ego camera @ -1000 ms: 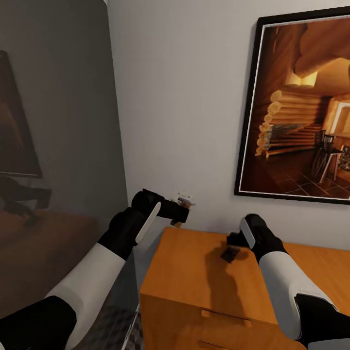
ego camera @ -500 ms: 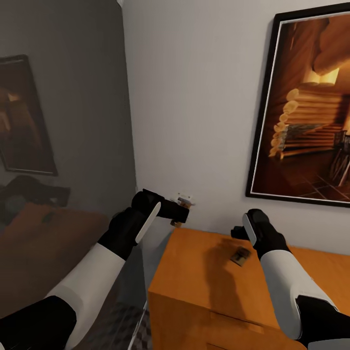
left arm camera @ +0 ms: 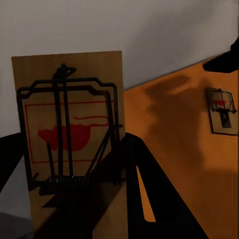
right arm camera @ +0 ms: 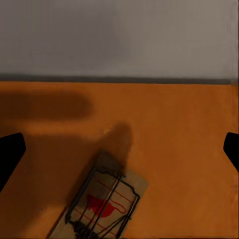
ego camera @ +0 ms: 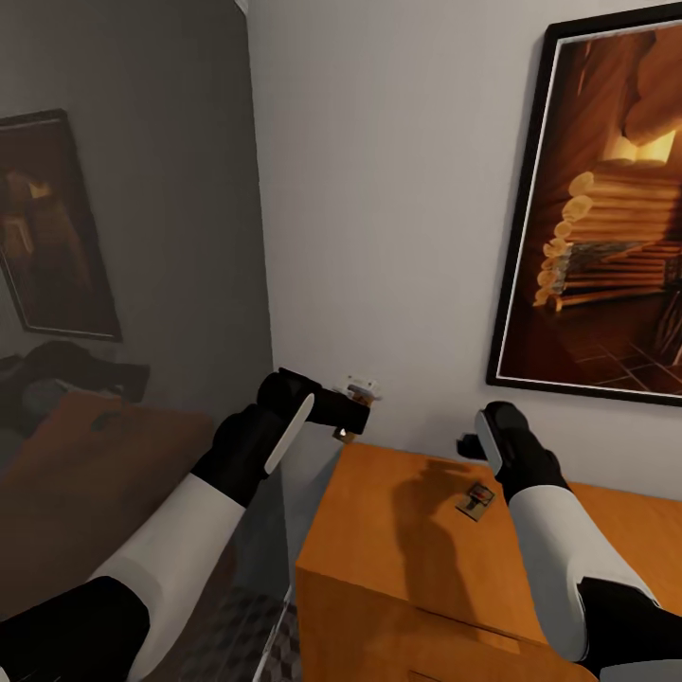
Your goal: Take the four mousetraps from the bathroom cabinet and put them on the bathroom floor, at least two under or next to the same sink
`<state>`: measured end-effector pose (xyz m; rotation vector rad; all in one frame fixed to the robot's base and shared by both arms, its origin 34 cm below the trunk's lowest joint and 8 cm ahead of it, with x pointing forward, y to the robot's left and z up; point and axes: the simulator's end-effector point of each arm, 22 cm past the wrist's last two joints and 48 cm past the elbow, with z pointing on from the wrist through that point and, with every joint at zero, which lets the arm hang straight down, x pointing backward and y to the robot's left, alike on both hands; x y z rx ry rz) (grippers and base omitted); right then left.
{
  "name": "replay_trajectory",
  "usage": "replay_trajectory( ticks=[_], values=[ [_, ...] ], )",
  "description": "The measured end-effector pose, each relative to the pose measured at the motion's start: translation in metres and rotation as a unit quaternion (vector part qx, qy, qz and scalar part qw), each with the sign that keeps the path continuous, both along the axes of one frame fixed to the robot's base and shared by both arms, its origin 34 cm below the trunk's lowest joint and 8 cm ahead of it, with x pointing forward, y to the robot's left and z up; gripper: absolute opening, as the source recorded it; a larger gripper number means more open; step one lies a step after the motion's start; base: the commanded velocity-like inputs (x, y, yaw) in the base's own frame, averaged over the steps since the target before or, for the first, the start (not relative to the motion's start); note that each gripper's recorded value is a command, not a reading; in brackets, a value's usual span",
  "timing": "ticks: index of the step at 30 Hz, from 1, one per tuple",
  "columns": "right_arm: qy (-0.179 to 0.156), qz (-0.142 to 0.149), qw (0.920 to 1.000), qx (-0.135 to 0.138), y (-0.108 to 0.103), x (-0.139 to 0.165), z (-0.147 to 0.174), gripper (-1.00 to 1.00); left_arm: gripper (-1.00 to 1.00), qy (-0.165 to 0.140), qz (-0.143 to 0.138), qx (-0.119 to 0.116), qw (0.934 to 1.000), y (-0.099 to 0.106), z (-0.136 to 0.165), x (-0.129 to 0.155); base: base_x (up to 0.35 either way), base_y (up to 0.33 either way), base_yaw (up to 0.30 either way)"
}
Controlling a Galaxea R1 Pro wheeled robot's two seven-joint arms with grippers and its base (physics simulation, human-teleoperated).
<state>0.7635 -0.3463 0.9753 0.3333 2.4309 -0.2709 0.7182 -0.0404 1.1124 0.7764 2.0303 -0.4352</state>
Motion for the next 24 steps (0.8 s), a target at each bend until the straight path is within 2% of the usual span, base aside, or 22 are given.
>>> replay_trajectory(
  ticks=[9, 24],
  values=[
    [0.044, -0.023, 0.9982, -0.033, -0.015, -0.015, -0.025, 1.00, -1.00, -0.001, -0.003, 0.000, 1.0000, -0.003, 0.001, -0.001, 0.000, 0.000, 0.000],
    [0.048, -0.023, 0.9980, -0.033, -0.013, -0.016, -0.027, 1.00, -1.00, 0.001, -0.002, 0.001, 1.0000, -0.003, -0.001, -0.001, 0.000, 0.000, 0.000]
  ],
)
